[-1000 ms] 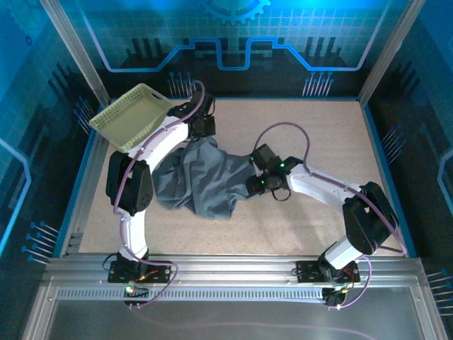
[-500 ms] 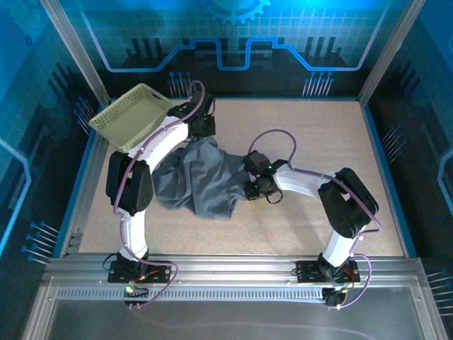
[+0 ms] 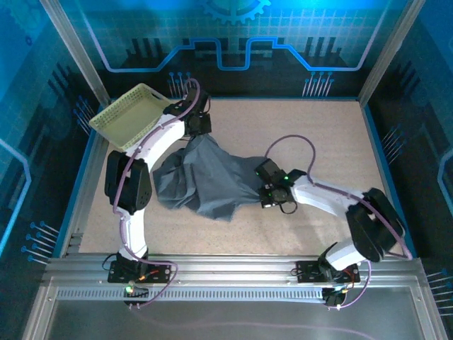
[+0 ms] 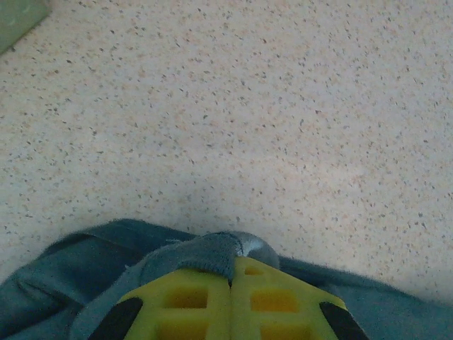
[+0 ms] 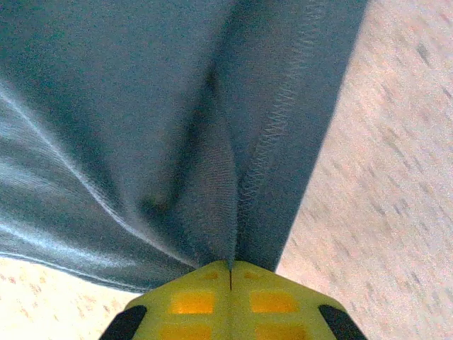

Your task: Fold the inside-out t-shirt

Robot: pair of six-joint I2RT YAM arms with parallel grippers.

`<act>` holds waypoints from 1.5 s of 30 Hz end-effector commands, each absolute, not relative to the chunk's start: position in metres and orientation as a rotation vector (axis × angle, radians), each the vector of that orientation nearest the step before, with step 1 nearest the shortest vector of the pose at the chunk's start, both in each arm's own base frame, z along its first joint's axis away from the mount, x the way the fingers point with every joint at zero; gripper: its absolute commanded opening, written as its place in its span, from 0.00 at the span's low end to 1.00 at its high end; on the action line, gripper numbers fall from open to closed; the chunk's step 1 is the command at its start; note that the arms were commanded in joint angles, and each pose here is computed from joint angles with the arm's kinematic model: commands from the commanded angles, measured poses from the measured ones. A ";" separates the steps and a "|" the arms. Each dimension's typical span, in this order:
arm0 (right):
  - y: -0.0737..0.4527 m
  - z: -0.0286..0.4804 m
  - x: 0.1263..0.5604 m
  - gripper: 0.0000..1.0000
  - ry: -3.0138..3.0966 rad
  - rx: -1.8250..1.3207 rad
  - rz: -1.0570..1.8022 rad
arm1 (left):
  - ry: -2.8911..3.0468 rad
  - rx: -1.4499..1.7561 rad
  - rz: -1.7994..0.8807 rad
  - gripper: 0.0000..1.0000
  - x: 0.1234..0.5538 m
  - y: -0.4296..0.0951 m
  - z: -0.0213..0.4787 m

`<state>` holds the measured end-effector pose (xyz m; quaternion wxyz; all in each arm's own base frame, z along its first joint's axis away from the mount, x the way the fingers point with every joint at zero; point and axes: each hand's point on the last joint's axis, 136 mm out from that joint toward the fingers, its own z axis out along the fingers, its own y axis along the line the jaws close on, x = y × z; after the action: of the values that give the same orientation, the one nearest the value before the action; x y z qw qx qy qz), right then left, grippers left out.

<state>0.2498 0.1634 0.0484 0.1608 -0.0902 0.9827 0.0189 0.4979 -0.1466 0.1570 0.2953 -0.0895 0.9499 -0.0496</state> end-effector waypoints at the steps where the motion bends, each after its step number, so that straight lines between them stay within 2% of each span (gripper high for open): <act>1: 0.124 0.039 0.225 0.00 2.892 -0.086 -0.107 | 2.522 -0.289 -0.135 0.00 0.507 -0.140 0.160; 10: 0.045 0.067 0.256 0.00 2.739 0.479 -0.042 | 2.556 -0.263 -0.227 0.00 0.495 -0.177 0.157; 18: -0.032 0.081 0.288 0.00 2.630 0.873 0.035 | 2.614 -0.129 -0.443 0.00 0.449 -0.286 0.160; 21: -0.016 0.092 0.298 0.00 2.641 0.758 0.169 | 2.646 -0.082 -0.381 0.00 0.437 -0.299 0.153; 23: 0.030 0.123 0.304 0.00 2.638 0.476 0.324 | 2.668 -0.099 -0.361 0.00 0.435 -0.292 0.145; 26: 0.062 0.183 0.293 0.00 2.461 0.108 0.098 | 2.673 -0.101 -0.311 0.00 0.435 -0.279 0.139; 29: 0.057 0.210 0.285 0.00 2.298 0.106 0.092 | 2.672 -0.095 -0.284 0.00 0.435 -0.272 0.138; 34: -0.003 0.119 0.254 0.00 2.592 0.639 0.020 | 2.658 -0.116 -0.298 0.00 0.436 -0.269 0.142; 38: 0.000 0.060 0.227 0.00 2.756 0.800 0.035 | 2.648 -0.113 -0.297 0.00 0.435 -0.267 0.146; 41: -0.006 0.049 0.216 0.01 2.784 0.858 -0.016 | 2.643 -0.117 -0.283 0.00 0.436 -0.261 0.148; 42: -0.007 0.052 0.217 0.03 2.779 0.856 -0.019 | 2.640 -0.120 -0.281 0.00 0.436 -0.260 0.149; 43: -0.008 0.060 0.219 0.12 2.763 0.844 -0.025 | 2.636 -0.124 -0.279 0.00 0.437 -0.257 0.150; 44: -0.011 0.069 0.220 0.31 2.738 0.837 -0.040 | 2.637 -0.130 -0.282 0.00 0.437 -0.255 0.150; 45: -0.015 0.079 0.222 0.44 2.704 0.823 -0.058 | 2.634 -0.136 -0.283 0.00 0.439 -0.253 0.151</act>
<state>0.2155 -0.0058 0.0502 0.1167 0.2679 0.9563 -0.0124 0.4384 -0.2678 0.1294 0.2226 -0.0413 0.9684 -0.1051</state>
